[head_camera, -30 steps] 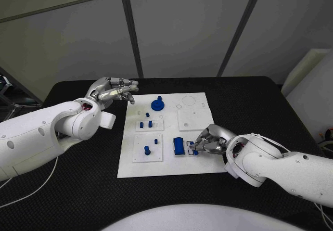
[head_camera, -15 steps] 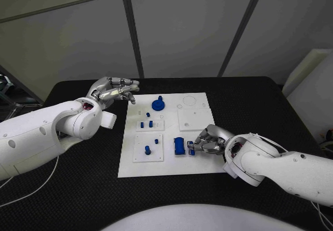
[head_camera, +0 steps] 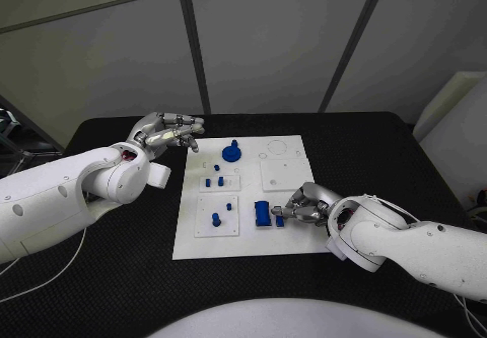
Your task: Assemble the parts on the task board
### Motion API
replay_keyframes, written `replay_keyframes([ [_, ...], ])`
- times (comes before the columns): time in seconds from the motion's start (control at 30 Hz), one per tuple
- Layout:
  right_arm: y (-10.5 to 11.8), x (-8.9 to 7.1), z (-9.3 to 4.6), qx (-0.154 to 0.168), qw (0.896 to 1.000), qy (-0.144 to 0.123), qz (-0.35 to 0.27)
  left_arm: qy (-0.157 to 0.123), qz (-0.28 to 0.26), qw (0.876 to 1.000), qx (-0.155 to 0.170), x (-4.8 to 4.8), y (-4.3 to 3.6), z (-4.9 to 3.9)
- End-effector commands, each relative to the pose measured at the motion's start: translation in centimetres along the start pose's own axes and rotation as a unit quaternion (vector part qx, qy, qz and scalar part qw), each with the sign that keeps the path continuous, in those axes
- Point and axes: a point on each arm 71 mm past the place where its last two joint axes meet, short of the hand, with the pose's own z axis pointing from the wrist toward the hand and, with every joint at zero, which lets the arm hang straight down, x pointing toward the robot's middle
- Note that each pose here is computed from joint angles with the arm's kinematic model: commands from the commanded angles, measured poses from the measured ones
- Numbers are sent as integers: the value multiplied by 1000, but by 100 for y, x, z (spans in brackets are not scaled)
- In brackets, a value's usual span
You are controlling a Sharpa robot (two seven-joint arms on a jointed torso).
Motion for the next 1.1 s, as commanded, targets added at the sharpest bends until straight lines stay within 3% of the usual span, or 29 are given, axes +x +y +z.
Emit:
replay_keyframes([
  [0.03, 26, -3, -3, -10, 1000, -5, -4, 7, -3, 1000, 1, 17, -12, 3],
  [0.67, -35, -74, -133, -61, 997, 10, -36, 6, -2, 1000, 0, 1, -8, 0],
  [1.1, -49, -62, -104, -67, 996, 17, -48, 8, -3, 1000, 0, 7, -4, 6],
])
